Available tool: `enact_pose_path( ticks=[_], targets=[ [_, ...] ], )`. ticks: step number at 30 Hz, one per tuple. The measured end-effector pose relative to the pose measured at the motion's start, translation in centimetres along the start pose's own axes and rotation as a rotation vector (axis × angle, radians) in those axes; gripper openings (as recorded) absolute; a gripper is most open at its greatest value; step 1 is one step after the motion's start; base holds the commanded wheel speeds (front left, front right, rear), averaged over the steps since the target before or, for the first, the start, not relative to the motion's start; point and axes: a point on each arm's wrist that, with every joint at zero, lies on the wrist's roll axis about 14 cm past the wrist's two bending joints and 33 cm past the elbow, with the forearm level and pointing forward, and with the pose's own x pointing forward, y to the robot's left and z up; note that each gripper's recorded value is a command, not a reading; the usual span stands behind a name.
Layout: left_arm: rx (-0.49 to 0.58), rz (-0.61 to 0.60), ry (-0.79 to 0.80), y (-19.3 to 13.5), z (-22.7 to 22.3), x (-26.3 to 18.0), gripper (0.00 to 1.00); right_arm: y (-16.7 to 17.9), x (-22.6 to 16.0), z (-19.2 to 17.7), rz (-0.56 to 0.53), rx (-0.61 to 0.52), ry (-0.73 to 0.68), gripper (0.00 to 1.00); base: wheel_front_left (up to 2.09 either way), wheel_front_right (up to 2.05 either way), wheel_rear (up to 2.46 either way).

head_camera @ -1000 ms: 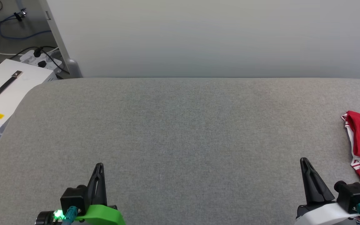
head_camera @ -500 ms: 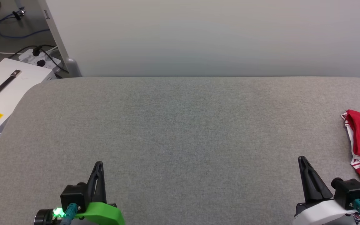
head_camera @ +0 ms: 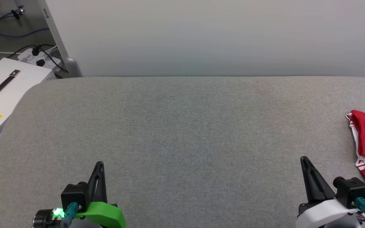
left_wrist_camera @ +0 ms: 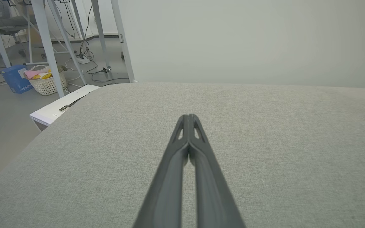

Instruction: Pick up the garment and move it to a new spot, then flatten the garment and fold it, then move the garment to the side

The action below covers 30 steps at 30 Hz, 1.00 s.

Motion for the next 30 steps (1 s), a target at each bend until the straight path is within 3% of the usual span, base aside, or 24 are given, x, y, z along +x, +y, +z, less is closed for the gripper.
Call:
enact_pose_path(
  ticks=[30],
  targets=[
    [0.029,-0.007,0.02,-0.19,0.45,0.83,0.0,0.03,0.81,-0.17,0.0,-0.038,0.041,0.0,0.0,0.0,0.0]
  ],
)
